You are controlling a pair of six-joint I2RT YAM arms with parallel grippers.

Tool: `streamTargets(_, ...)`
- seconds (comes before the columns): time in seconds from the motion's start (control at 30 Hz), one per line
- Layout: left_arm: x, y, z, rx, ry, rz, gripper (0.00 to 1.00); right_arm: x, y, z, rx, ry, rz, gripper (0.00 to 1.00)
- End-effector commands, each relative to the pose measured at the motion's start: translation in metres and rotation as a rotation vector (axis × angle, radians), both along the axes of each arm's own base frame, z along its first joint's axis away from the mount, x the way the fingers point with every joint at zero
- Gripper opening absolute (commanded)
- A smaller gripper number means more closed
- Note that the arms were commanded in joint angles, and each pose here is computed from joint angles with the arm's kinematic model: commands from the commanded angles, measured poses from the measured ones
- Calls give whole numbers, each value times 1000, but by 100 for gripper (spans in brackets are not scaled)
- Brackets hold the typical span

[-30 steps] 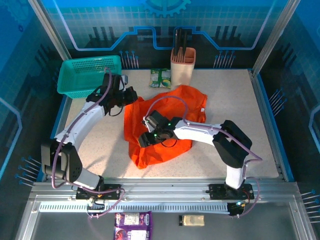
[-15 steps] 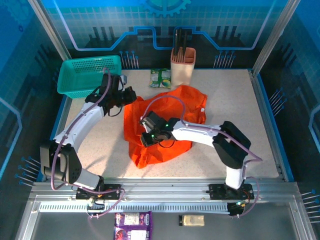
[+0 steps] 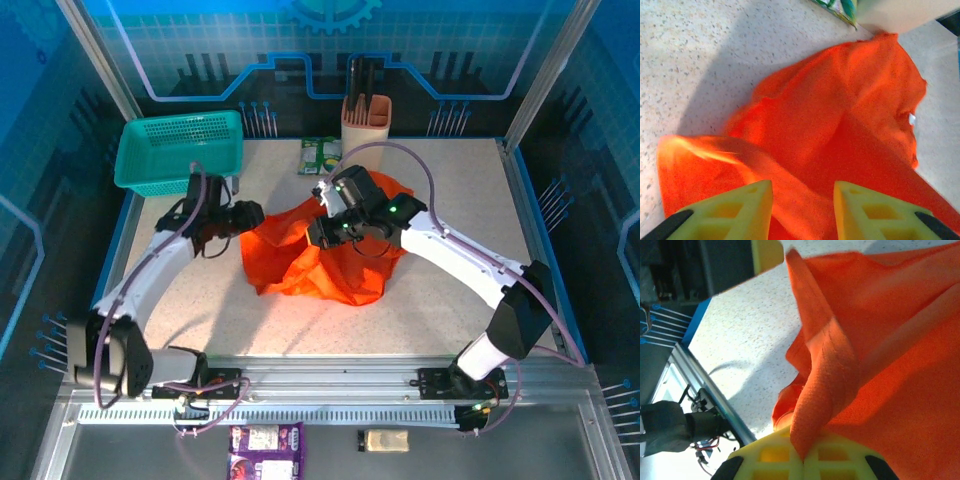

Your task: Fold the inside-out t-shirt

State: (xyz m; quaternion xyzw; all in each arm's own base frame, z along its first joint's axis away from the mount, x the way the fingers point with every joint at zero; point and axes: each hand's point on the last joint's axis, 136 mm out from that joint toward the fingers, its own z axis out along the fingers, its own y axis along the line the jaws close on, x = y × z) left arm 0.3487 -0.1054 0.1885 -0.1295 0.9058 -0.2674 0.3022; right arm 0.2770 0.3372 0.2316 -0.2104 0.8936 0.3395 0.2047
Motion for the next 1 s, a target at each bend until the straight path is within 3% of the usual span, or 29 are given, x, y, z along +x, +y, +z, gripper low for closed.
streamTargets(0.0, -35, -10, 3, -91, 20, -59, 41, -7, 3, 11, 9, 27, 57, 0)
streamTargets(0.2, -89, -29, -21, -241, 76, -84, 37, -5, 11, 24, 37, 33, 76, 0)
streamTargets(0.4, -97, -50, -49, -285, 100, -119, 29, -11, 19, 41, 67, 30, 102, 0)
streamTargets(0.67, -70, -107, -57, -315, 59, -210, 27, -29, 42, 72, 113, 5, 173, 0)
streamTargets(0.8, -47, -135, -56, -335, 13, -228, 32, -41, 58, 95, 143, -22, 214, 0)
streamTargets(0.97, -27, -169, -50, -248, -56, -288, 33, -62, 74, 131, 174, -75, 273, 0)
